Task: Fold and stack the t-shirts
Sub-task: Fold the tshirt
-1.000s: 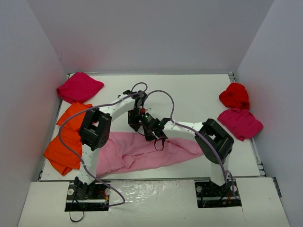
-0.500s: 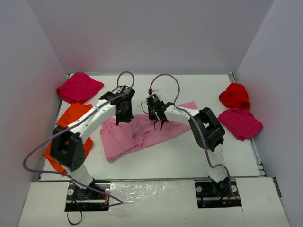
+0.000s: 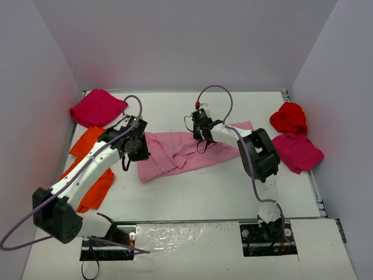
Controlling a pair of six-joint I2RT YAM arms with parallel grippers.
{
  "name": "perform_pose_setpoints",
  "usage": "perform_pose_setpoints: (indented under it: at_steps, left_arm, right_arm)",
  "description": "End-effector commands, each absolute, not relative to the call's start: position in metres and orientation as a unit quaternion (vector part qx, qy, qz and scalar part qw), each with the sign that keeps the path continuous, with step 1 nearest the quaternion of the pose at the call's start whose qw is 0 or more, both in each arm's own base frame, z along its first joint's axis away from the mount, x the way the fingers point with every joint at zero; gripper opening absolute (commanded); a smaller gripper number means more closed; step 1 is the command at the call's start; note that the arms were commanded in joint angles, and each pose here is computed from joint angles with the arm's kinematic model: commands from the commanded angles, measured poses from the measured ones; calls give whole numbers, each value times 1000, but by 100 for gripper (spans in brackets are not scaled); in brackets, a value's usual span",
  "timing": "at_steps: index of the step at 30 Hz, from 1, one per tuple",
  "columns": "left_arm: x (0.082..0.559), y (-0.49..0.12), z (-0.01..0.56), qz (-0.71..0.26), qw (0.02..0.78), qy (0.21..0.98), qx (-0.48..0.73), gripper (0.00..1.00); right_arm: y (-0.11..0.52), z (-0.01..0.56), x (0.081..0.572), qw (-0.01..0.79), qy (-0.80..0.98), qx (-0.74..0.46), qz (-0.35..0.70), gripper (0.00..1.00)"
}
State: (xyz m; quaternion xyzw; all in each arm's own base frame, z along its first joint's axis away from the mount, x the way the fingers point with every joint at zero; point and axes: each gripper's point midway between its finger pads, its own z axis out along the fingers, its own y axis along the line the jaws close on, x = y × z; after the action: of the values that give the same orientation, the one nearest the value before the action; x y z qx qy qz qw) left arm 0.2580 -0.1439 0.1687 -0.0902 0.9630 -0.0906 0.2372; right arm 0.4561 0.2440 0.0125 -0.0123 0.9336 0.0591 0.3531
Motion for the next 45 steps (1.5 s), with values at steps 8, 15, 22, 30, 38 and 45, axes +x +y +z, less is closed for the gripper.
perform_pose_setpoints:
  at_steps: [8,15,22,30,38,45]
  left_arm:
    - [288,-167,129,-247,213,911,-250,31]
    - [298,-167,99,-333,261,836,-348,36]
    - [315,-175,72,-350,255,826,-361,36]
    - [336,-188,107,-386,279,816,-328,36]
    - [310,-179,185,-368,281,839,-285,36]
    - [305,-150,207,-332,340,826,-303,37]
  right_arm:
    - [199,-27,427,282,959,-32,-17,0]
    - [207,-35,427,267,963,-35,10,0]
    - [207,-40,424,260,965,-39,12,0]
    - [203,-40,423,260,965,-40,6,0]
    - [202,-44,423,256,966,-38,8,0]
    - [205,-48,420,250,967,-38,17,0]
